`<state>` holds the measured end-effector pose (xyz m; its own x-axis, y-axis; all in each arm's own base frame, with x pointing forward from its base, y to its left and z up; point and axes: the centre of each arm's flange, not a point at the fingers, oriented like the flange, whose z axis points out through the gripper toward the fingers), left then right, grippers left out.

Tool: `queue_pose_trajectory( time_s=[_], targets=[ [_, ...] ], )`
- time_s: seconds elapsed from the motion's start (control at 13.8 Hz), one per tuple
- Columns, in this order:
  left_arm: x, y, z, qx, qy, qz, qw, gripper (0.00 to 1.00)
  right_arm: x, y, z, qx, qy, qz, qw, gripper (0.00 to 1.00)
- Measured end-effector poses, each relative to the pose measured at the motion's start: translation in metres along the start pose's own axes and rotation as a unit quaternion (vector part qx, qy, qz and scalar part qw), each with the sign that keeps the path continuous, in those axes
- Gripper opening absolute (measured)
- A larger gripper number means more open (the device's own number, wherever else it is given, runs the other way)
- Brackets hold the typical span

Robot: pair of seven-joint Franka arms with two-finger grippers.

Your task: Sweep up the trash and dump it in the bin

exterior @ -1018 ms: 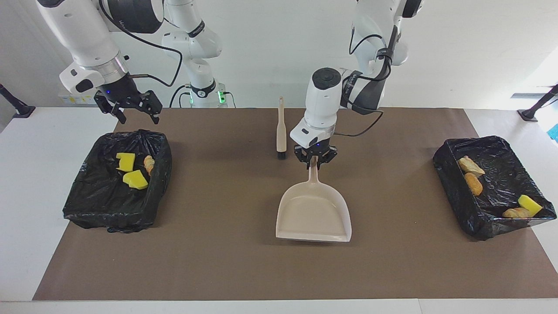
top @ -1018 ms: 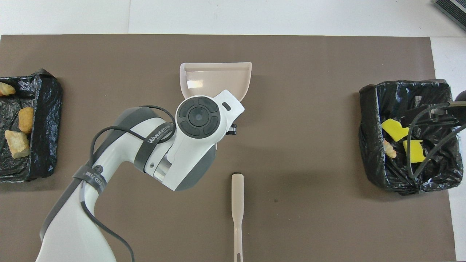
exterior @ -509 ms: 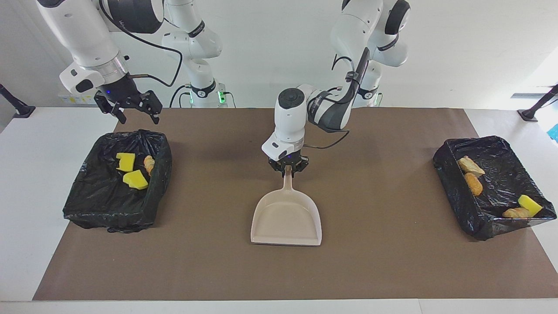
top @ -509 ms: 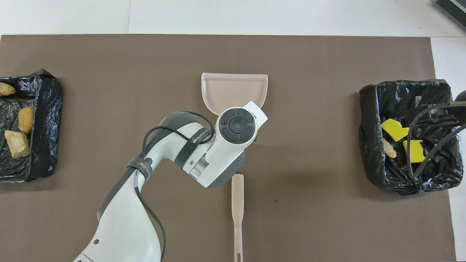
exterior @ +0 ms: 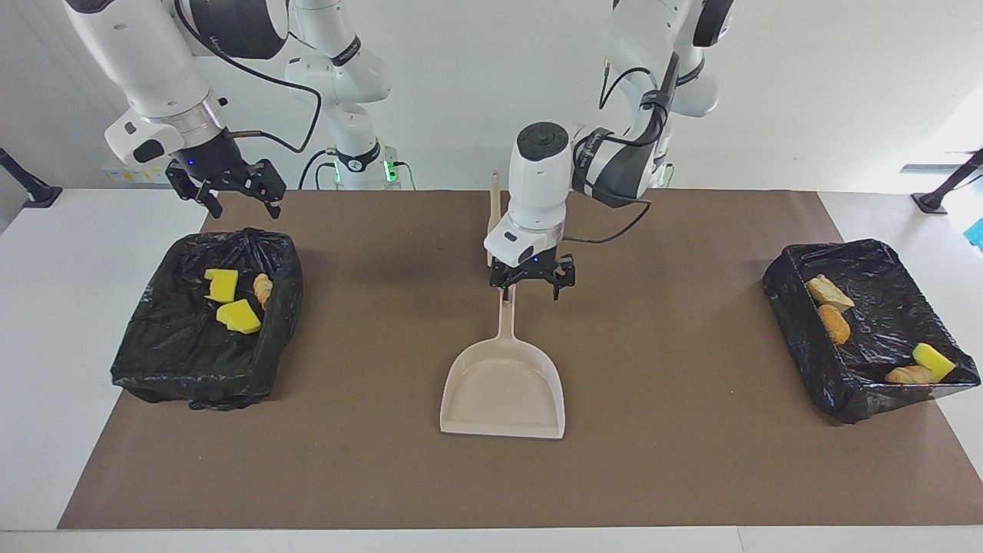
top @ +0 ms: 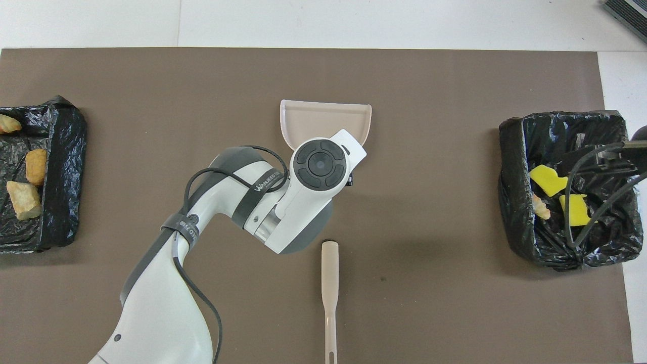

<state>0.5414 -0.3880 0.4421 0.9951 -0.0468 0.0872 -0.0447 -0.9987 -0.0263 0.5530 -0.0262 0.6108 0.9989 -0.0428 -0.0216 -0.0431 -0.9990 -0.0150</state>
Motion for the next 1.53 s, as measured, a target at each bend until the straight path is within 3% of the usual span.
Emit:
queue_pose_trajectory(
  time_s=[0.15,0.51,0.73,1.16,1.53],
  targets=[
    [0.021,-0.046,-0.009,0.006,-0.006,-0.026,1.0,1.0,0.0,0.0,0.0,0.0,0.0,0.0,1.0,1.0],
    [0.053,-0.161,-0.038,0.015,-0.03,0.017,0.999,1.0,0.0,0.0,0.0,0.0,0.0,0.0,1.0,1.0],
    [0.061,-0.24,-0.072,-0.001,-0.033,0.033,0.999,1.0,0.0,0.0,0.0,0.0,0.0,0.0,1.0,1.0],
    [0.036,-0.354,-0.128,-0.012,-0.046,0.081,0.996,1.0,0.0,0.0,0.0,0.0,0.0,0.0,1.0,1.0],
    [-0.001,-0.372,-0.146,-0.014,-0.034,0.076,0.996,1.0,0.0,0.0,0.0,0.0,0.0,0.0,1.0,1.0]
  ],
)
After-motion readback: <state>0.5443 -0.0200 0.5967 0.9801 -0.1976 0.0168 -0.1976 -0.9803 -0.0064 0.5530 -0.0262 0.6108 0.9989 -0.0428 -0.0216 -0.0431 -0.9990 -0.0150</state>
